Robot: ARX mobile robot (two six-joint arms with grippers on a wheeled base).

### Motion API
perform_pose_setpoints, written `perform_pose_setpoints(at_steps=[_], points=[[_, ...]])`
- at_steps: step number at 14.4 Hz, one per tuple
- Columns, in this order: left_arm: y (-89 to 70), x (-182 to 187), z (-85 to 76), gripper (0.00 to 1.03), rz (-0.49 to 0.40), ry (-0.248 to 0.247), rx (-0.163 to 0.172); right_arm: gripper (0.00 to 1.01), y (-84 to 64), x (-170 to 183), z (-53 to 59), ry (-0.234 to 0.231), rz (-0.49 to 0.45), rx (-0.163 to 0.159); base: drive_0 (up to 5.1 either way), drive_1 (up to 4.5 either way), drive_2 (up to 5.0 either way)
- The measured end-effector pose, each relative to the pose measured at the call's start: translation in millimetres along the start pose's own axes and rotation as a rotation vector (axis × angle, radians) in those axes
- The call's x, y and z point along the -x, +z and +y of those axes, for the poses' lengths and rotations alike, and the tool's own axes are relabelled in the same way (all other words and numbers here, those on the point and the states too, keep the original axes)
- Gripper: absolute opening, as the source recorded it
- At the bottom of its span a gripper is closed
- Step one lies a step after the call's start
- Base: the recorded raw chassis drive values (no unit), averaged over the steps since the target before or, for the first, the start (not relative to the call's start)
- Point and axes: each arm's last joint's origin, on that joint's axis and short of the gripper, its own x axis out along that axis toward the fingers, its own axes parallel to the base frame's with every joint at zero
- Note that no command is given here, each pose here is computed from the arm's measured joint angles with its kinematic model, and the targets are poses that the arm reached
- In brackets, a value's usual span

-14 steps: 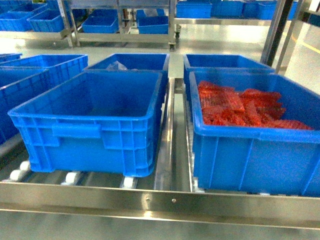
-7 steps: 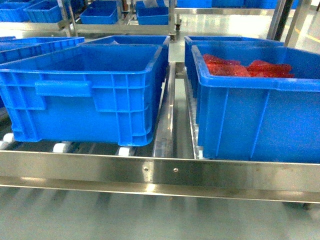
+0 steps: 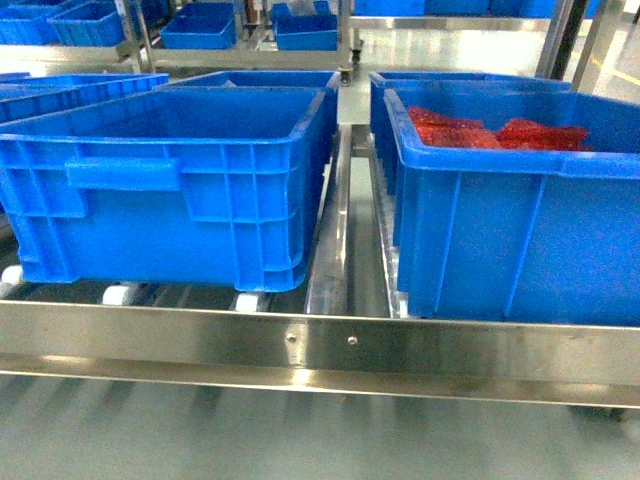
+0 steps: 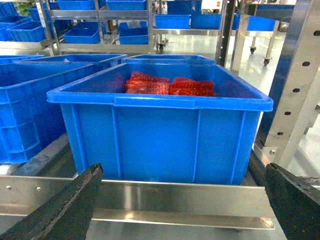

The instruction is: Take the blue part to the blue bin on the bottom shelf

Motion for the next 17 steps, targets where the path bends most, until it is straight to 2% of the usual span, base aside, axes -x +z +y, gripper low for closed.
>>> perform_pose_setpoints(at_steps=[17], points=[[-1.1,-0.7,-0.2,0.44,0.010,0.001,-0.005,0.98,-0.3,0.0,0.0,0.000,0.003,0.000,0.1,4.30,-4.1]])
